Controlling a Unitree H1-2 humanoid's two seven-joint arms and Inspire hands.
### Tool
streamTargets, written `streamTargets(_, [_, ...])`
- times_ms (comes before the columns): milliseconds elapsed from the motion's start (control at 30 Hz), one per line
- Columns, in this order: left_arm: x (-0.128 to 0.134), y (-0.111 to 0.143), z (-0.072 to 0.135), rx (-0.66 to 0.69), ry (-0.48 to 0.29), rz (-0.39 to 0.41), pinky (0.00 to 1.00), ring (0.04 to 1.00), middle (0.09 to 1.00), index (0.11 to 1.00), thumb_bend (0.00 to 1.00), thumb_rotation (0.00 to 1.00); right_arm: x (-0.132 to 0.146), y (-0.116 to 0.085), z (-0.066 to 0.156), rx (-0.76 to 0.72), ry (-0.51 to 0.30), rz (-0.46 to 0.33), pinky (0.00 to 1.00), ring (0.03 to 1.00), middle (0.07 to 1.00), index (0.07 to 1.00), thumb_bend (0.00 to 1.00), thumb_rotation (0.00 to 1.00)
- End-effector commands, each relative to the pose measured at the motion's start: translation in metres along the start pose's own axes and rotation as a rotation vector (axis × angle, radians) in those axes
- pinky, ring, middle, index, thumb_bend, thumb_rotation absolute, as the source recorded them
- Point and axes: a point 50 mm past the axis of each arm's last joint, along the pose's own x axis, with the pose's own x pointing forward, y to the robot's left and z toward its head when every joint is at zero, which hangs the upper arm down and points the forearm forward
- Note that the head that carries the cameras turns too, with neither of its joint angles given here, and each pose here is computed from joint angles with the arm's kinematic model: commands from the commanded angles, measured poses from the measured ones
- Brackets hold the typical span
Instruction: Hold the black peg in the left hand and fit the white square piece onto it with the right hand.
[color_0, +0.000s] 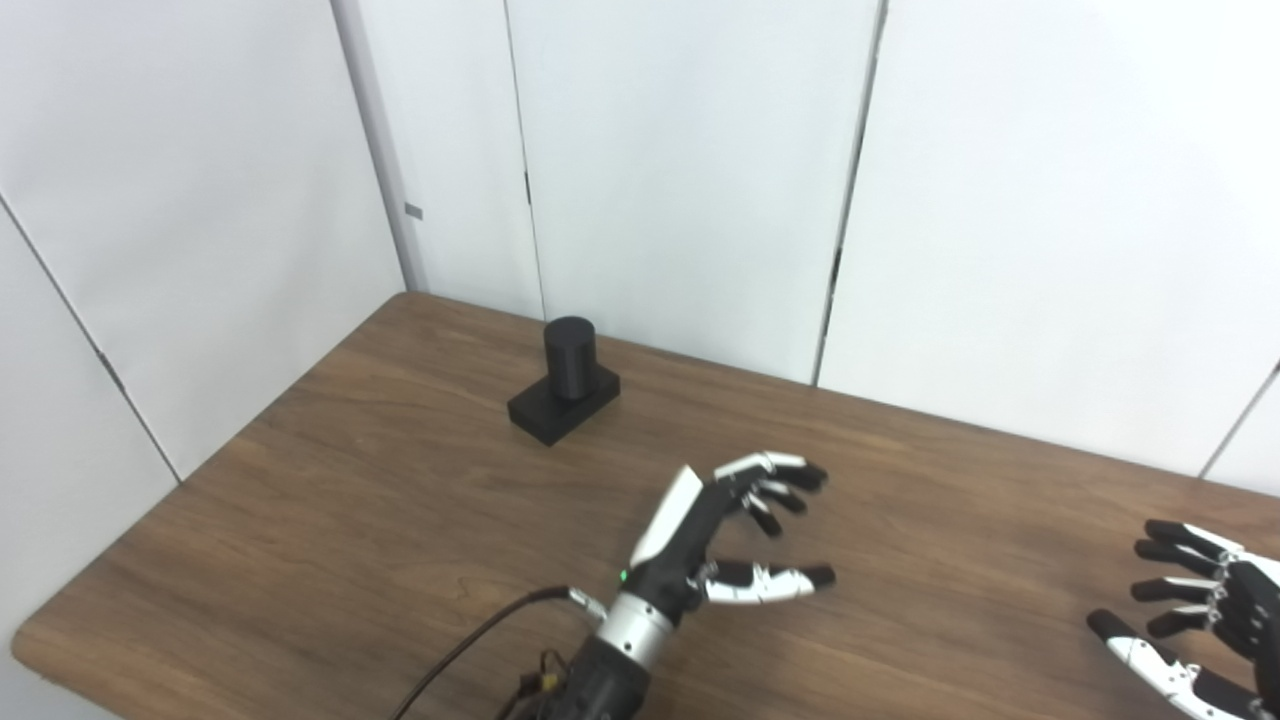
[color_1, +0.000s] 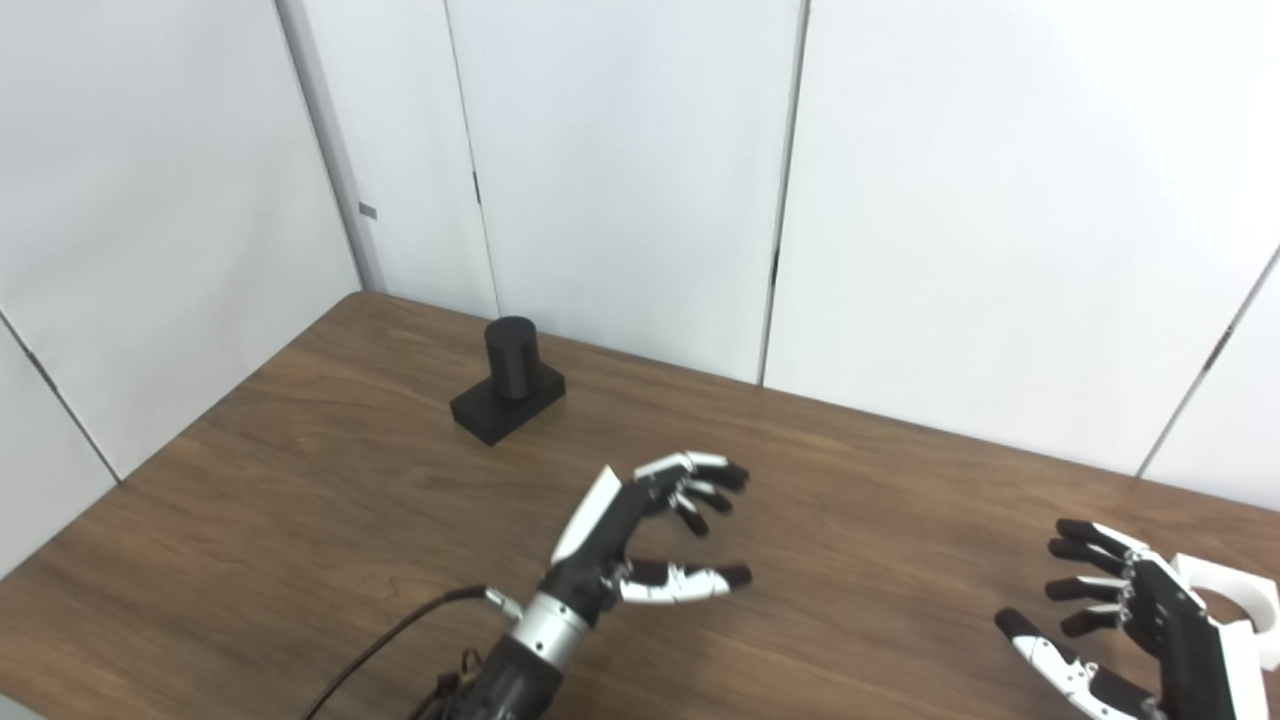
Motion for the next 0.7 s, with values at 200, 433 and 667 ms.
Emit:
streamTargets(200, [0.044, 0.057, 0.032, 0.184, -0.149, 0.06, 0.56, 0.692, 0.744, 0.703, 0.79, 0.07, 0.01, -0.004, 0.013, 0.003, -0.072, -0.016, 0.41, 0.562, 0.685, 0.701, 0.49, 0.02])
streamTargets(433, [0.057, 0.089, 0.037, 0.276, -0.138, 0.104, 0.54, 0.675, 0.742, 0.721, 0.84, 0.1, 0.01, -0.005, 0.014, 0.004, -0.076, -0.021, 0.42, 0.565, 0.683, 0.695, 0.5, 0.0])
streamTargets(667, [0.063, 0.117, 0.042, 0.419, -0.104, 0.153, 0.56, 0.685, 0.743, 0.729, 0.85, 0.06, 0.011, -0.007, 0.013, 0.004, -0.08, -0.02, 0.41, 0.559, 0.679, 0.689, 0.5, 0.0])
